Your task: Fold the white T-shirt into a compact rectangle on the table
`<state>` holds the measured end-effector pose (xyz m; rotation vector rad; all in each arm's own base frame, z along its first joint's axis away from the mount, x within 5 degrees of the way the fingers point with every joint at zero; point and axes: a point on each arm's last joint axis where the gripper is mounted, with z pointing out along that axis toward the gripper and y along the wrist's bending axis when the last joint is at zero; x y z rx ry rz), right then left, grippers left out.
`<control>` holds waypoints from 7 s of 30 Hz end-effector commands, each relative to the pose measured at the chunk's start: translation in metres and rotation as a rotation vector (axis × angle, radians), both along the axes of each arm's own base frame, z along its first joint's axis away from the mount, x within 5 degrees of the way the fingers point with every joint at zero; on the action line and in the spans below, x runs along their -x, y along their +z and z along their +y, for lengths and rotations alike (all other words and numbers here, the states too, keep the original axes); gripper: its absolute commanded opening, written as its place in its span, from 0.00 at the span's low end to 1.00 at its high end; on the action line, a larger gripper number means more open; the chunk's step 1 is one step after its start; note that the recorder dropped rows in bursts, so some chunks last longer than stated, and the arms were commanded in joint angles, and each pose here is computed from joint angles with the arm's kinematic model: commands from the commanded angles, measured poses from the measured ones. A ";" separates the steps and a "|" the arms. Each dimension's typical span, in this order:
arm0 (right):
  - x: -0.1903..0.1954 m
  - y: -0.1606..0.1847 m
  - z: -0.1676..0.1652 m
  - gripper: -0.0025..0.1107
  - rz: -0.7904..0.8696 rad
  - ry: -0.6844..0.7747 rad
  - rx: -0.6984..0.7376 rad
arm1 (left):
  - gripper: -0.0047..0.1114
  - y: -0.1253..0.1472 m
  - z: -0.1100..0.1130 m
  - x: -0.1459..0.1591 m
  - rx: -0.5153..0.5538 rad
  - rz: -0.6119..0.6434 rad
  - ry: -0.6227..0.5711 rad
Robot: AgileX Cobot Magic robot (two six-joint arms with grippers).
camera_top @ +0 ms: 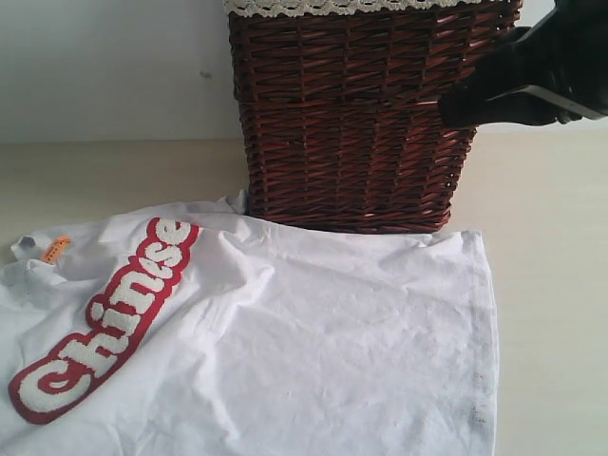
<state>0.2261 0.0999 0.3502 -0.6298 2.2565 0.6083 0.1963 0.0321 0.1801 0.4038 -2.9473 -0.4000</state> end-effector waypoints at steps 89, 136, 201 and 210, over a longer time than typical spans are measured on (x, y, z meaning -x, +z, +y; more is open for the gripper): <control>-0.015 -0.027 0.007 0.02 0.143 0.042 0.032 | 0.22 -0.072 -0.098 -0.260 0.559 -0.543 -0.787; -0.012 -0.023 0.008 0.02 0.136 0.051 0.014 | 0.64 0.013 -0.103 -0.154 0.311 -0.591 -0.963; -0.009 -0.022 0.010 0.02 0.155 0.076 -0.006 | 0.45 0.001 -0.126 -0.265 0.307 -0.842 -0.706; -0.009 -0.022 0.010 0.02 0.155 0.076 -0.006 | 0.45 -0.009 -0.054 -0.258 0.196 -0.629 -0.524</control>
